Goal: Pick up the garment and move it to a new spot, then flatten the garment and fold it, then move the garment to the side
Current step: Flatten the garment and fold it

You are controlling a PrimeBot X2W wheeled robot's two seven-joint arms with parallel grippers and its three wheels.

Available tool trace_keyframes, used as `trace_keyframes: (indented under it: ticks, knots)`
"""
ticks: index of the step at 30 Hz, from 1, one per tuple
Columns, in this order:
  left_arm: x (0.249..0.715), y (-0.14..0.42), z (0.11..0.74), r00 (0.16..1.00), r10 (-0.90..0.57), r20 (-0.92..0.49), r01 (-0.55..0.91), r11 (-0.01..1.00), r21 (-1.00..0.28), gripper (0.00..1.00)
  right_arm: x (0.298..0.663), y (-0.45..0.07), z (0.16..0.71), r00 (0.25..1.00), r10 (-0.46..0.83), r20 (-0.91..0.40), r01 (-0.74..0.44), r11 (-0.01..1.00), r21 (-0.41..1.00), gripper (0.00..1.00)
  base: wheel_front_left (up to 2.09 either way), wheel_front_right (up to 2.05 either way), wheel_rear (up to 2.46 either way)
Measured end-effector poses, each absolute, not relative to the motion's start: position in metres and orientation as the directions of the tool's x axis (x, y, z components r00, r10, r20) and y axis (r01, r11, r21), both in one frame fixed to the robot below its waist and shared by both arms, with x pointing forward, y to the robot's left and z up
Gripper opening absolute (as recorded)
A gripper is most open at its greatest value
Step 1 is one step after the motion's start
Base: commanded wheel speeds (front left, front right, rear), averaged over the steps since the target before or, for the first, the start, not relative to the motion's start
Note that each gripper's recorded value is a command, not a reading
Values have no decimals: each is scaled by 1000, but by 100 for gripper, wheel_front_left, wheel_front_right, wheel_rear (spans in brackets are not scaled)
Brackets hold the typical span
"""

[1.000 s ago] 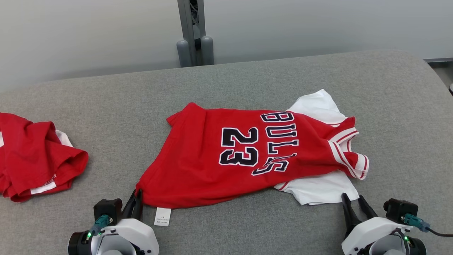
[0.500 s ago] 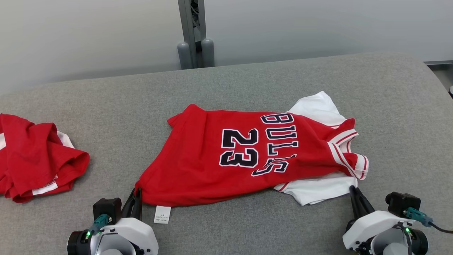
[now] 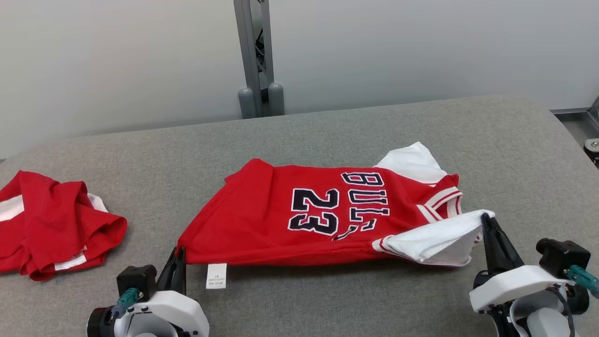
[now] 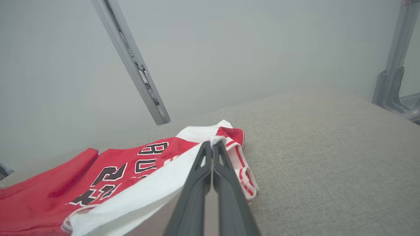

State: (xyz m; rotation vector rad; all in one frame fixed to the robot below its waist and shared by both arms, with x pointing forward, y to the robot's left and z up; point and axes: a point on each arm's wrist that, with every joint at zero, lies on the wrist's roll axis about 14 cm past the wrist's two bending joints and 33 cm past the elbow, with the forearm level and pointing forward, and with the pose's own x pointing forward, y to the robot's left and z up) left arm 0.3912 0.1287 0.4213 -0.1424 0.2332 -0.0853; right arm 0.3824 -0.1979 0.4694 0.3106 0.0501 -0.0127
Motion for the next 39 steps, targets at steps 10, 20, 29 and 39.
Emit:
trace_keyframes:
  ticks: [10, 20, 29, 39]
  knots:
    - [400, 129, 461, 991, -96, -96, 78, 981, -177, 0, 387, -203, 536, 988, 6, 154, -44, 968, 245, 0, 0, 0, 0]
    - [428, 114, 534, 986, -131, 104, 148, 972, -182, 0, 408, -204, 626, 926, 88, 367, -128, 988, 86, 0, 0, 0, 0]
    - [475, 104, 644, 943, -147, 299, 212, 957, -198, 0, 432, -206, 736, 835, 175, 522, -123, 984, -132, 0, 0, 0, 0]
    - [486, 107, 707, 915, -130, 382, 240, 936, -258, 0, 449, -188, 806, 793, 228, 565, -124, 968, -217, 0, 0, 0, 0]
